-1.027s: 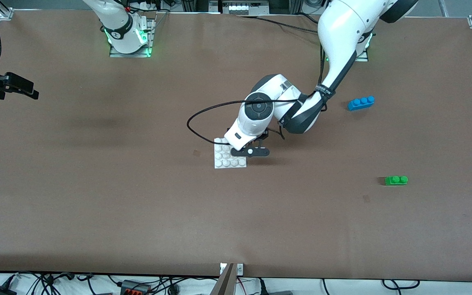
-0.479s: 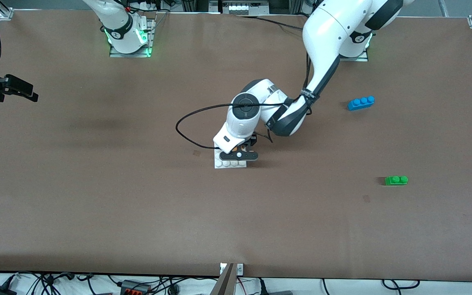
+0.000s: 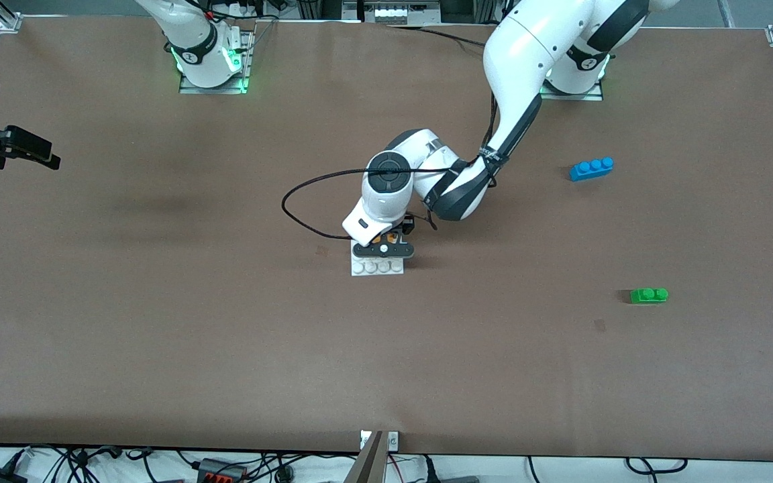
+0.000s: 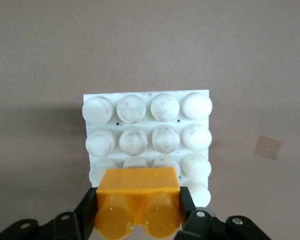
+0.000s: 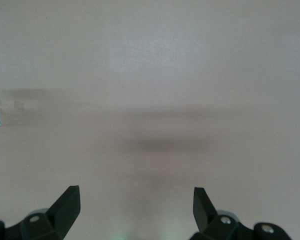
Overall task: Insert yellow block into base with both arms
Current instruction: 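Lower the yellow block onto the base plate studs and press it down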
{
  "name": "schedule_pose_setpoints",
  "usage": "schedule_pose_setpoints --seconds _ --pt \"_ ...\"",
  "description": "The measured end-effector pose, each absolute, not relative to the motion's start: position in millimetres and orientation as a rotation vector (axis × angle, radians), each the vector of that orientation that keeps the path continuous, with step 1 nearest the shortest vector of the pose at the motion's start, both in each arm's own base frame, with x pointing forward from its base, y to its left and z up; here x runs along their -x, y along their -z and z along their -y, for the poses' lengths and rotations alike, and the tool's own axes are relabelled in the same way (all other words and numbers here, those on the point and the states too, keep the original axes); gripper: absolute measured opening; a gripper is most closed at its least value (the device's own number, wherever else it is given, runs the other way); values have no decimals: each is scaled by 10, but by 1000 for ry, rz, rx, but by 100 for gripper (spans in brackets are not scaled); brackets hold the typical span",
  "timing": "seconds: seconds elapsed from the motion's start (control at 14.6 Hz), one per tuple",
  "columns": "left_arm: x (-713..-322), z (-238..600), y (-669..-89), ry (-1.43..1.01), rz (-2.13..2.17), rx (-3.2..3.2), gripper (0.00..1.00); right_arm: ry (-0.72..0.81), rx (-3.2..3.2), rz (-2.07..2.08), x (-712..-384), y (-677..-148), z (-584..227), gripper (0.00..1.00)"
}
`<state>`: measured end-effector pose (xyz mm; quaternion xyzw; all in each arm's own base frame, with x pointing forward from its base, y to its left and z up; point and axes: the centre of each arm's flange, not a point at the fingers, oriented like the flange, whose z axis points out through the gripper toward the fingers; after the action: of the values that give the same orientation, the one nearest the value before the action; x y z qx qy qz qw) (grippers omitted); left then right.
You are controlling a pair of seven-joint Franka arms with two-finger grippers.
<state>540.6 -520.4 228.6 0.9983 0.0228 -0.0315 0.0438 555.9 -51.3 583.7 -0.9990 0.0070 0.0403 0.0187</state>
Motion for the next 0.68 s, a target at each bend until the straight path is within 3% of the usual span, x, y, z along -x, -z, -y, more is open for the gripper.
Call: schedule_pose_setpoints --seconds 0.68 --pt "-5428 5235 -2261 59 -91 -3029 68 -123 3102 -11 -5595 -5798 477 100"
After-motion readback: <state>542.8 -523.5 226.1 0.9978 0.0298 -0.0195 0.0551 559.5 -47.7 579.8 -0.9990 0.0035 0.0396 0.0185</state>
